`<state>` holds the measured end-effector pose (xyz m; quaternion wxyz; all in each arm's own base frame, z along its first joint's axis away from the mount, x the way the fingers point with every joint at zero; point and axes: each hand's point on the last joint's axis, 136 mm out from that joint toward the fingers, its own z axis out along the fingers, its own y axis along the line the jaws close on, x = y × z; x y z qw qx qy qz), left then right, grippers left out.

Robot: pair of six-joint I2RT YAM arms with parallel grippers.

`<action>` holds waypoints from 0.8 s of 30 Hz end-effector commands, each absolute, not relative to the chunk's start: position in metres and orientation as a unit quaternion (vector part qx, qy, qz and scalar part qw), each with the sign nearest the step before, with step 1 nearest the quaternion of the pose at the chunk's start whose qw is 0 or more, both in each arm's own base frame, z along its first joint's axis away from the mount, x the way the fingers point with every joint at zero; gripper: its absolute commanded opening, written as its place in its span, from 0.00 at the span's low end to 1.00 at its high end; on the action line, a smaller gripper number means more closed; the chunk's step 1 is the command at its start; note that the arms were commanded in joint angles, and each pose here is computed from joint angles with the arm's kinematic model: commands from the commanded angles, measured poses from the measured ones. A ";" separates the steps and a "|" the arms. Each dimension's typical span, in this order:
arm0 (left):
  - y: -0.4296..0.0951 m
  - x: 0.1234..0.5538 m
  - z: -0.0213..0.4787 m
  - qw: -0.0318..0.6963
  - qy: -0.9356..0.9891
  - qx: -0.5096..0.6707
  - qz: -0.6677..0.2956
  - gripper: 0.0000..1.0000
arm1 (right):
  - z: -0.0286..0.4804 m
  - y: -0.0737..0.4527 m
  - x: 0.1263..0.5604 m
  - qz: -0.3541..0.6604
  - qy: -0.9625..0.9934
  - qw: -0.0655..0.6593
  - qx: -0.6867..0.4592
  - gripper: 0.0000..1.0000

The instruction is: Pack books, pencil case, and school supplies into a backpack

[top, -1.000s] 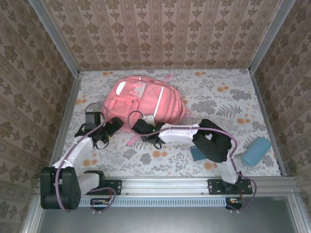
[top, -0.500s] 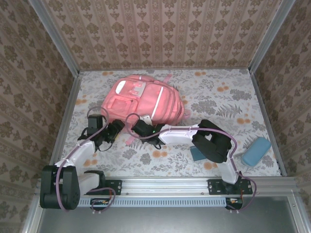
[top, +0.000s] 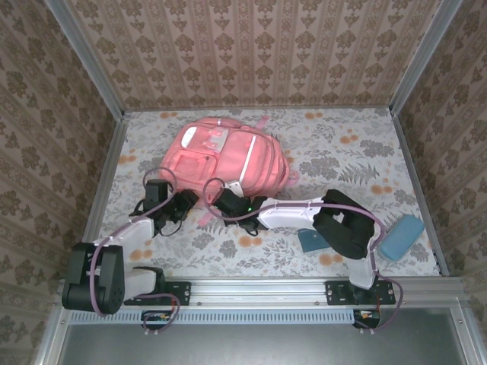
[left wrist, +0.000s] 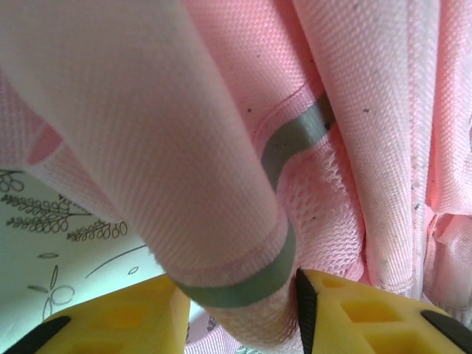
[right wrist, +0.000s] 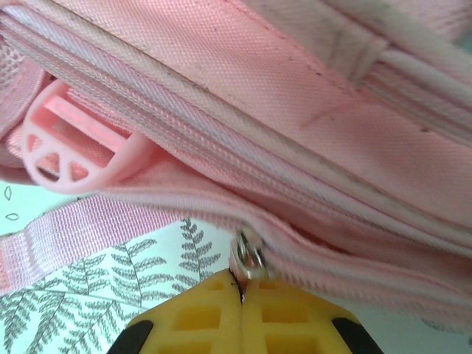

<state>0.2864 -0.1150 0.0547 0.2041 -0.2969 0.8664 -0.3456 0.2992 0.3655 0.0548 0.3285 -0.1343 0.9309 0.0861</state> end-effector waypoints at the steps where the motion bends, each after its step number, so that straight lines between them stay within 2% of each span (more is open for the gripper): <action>1: -0.114 0.302 0.062 0.229 0.861 -0.296 -0.345 0.38 | 0.087 0.366 0.300 0.119 0.922 0.352 -0.108 0.00; 6: -0.120 0.310 0.065 0.232 0.855 -0.291 -0.362 0.17 | 0.094 0.362 0.299 0.119 0.923 0.352 -0.099 0.00; 9: -0.122 0.314 0.070 0.234 0.853 -0.285 -0.369 0.00 | 0.095 0.351 0.300 0.095 0.927 0.352 -0.087 0.00; 16: -0.125 0.315 0.080 0.239 0.856 -0.268 -0.373 0.00 | 0.095 0.328 0.295 0.053 0.939 0.333 -0.066 0.00; 18: -0.128 0.315 0.084 0.239 0.854 -0.261 -0.381 0.00 | 0.093 0.337 0.290 0.063 0.944 0.315 -0.079 0.10; 20: -0.132 0.316 0.092 0.241 0.851 -0.253 -0.392 0.00 | 0.089 0.348 0.284 0.074 0.947 0.301 -0.089 0.27; 22: -0.136 0.317 0.102 0.247 0.849 -0.242 -0.400 0.00 | 0.087 0.353 0.284 0.076 0.948 0.300 -0.081 0.40; 24: -0.139 0.317 0.111 0.251 0.848 -0.231 -0.404 0.00 | 0.085 0.354 0.286 0.075 0.948 0.300 -0.069 0.44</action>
